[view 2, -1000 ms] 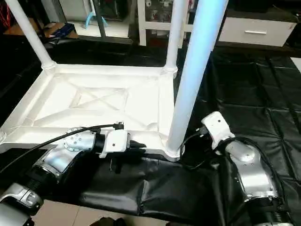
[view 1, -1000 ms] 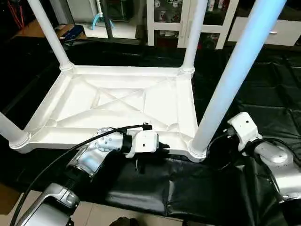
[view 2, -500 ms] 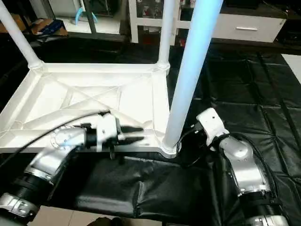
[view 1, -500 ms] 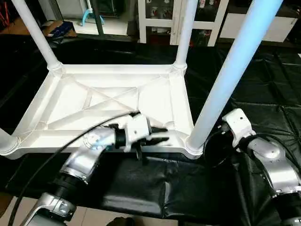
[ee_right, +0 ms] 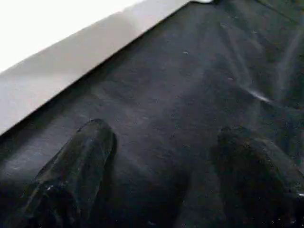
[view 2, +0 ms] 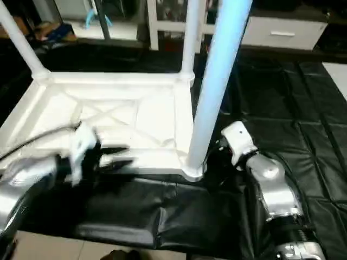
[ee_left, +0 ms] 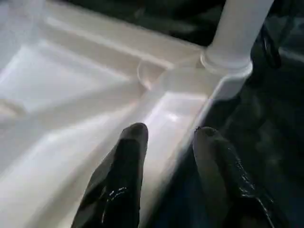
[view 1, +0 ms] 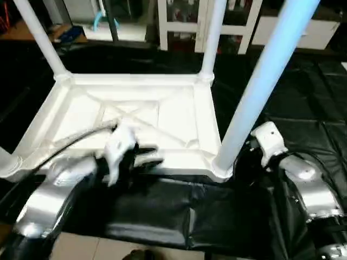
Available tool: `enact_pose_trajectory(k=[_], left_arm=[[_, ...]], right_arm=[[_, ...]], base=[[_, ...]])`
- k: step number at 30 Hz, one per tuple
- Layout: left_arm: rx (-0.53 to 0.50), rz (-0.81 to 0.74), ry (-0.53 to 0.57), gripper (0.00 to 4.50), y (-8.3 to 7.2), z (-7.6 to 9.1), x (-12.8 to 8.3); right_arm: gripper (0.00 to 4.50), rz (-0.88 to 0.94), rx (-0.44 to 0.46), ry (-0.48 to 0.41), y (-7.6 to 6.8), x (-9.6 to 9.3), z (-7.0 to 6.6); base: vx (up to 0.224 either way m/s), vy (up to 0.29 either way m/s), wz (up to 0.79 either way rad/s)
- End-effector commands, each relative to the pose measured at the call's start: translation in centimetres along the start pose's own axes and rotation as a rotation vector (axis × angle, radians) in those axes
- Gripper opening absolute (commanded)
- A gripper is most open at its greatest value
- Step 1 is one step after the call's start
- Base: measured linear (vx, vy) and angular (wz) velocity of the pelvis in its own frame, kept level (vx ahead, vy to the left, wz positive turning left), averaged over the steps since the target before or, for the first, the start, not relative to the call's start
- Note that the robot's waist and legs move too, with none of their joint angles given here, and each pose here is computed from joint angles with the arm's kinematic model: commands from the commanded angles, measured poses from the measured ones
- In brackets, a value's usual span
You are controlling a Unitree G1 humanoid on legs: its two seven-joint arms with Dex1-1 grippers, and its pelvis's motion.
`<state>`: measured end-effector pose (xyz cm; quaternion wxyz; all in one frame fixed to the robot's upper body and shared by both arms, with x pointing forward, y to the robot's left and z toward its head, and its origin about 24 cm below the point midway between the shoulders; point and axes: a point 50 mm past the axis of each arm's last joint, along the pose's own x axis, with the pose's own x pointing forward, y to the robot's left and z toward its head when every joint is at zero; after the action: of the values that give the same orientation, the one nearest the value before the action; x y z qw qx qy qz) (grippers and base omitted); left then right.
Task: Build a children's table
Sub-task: Rotate leg to tighten
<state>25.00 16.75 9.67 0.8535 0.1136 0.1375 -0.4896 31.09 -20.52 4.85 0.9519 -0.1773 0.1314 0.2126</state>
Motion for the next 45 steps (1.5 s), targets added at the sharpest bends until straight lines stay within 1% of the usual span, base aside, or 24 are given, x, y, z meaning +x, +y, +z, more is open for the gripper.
enact_pose_trajectory(k=[1, 2, 3, 4, 6, 8, 12, 14, 16, 20, 21, 22, 23, 24, 26, 30, 32, 33, 34, 36, 39, 42, 45], left_arm=[[-0.035, -0.035, 0.032, 1.83, -0.9, 0.2, -0.9], [-0.050, -0.047, 0.067, 1.83, -1.3, 0.0, -1.1], [-0.051, -0.032, 0.124, 1.83, -1.5, -0.7, -1.1], [-0.049, -0.024, 0.146, 1.83, -1.5, -1.0, -1.1], [-0.045, 0.062, 0.200, 1.83, -0.8, -1.9, -0.8], [-0.047, 0.113, 0.230, 1.83, -0.4, -2.1, -0.8], [-0.078, 0.129, 0.252, 1.83, -0.5, -1.9, -1.0], [-0.088, 0.118, 0.291, 1.83, -0.7, -2.3, -1.2], [-0.090, 0.145, 0.317, 1.83, -0.6, -3.0, -1.3], [-0.064, 0.317, 0.388, 1.83, 1.2, -4.3, -2.2], [-0.062, 0.370, 0.395, 1.83, 1.8, -4.4, -2.6], [-0.062, 0.375, 0.395, 1.83, 1.9, -4.4, -2.6], [-0.050, 0.426, 0.410, 1.83, 2.4, -4.5, -3.0], [-0.045, 0.444, 0.417, 1.83, 2.6, -4.6, -3.2], [-0.024, 0.499, 0.437, 1.83, 3.3, -4.6, -3.7], [-0.002, 0.554, 0.402, 1.83, 3.8, -4.2, -3.7], [-0.002, 0.554, 0.402, 1.83, 3.8, -4.2, -3.7], [0.022, 0.559, 0.381, 1.83, 4.0, -4.0, -3.4], [0.066, 0.554, 0.336, 1.83, 4.1, -3.6, -2.6], [0.110, 0.539, 0.288, 1.83, 4.3, -3.1, -1.7], [0.154, 0.522, 0.229, 1.83, 4.5, -2.3, -0.4], [0.173, 0.541, 0.166, 1.83, 5.1, -1.5, 0.5], [0.193, 0.559, 0.103, 1.83, 5.6, -0.8, 1.0]], right_arm=[[3.90, 0.032, 0.003, -0.018, 0.8, 0.2, 0.3], [3.90, 0.035, 0.004, -0.020, 0.9, 0.2, 0.3], [3.90, 0.041, 0.010, -0.026, 1.1, 0.3, 0.5], [3.90, 0.043, 0.013, -0.028, 1.2, 0.4, 0.5], [3.90, 0.060, 0.012, -0.039, 1.4, 0.5, 0.8], [3.90, 0.070, 0.009, -0.047, 1.6, 0.6, 1.0], [3.90, 0.070, 0.008, -0.055, 1.5, 0.6, 1.3], [3.90, 0.070, 0.005, -0.058, 1.5, 0.5, 1.3], [3.90, 0.080, 0.005, -0.065, 1.8, 0.5, 1.5], [3.90, 0.176, 0.007, -0.076, 3.4, 0.3, 1.5], [3.90, 0.212, 0.014, -0.087, 4.0, 0.2, 1.5], [3.90, 0.215, 0.015, -0.088, 4.0, 0.2, 1.5], [3.90, 0.259, 0.032, -0.100, 4.7, 0.1, 1.7], [3.90, 0.278, 0.038, -0.105, 5.0, 0.0, 1.7], [3.90, 0.353, 0.054, -0.123, 6.2, -0.2, 2.0], [3.90, 0.448, 0.082, -0.161, 8.0, -0.6, 2.5], [3.90, 0.448, 0.082, -0.161, 8.0, -0.6, 2.5], [3.90, 0.484, 0.091, -0.179, 8.8, -0.8, 2.8], [3.90, 0.541, 0.114, -0.212, 10.1, -1.0, 3.4], [3.90, 0.605, 0.130, -0.246, 11.3, -1.3, 4.0], [3.90, 0.682, 0.130, -0.282, 12.8, -1.7, 4.6], [3.90, 0.729, 0.142, -0.306, 13.7, -2.0, 5.0], [3.90, 0.711, 0.141, -0.314, 13.5, -1.9, 5.1]], base=[[0.000, 0.000, 0.00], [0.000, 0.000, 0.00], [0.000, 0.000, 0.00], [0.000, 0.000, 0.00], [0.000, 0.000, 0.00], [0.000, 0.000, 0.00], [0.000, 0.000, 0.00], [0.000, 0.000, 0.00], [0.000, 0.000, 0.00], [0.000, 0.000, 0.00], [0.000, 0.000, 0.00], [0.000, 0.000, 0.00], [0.000, 0.000, 0.00], [0.000, 0.000, 0.00], [0.000, 0.000, 0.00], [0.000, 0.000, 0.00], [0.000, 0.000, 0.00], [0.000, 0.000, 0.00], [0.000, 0.000, 0.00], [0.000, 0.000, 0.00], [0.000, 0.000, 0.00], [0.000, 0.000, 0.00], [0.000, 0.000, 0.00]])
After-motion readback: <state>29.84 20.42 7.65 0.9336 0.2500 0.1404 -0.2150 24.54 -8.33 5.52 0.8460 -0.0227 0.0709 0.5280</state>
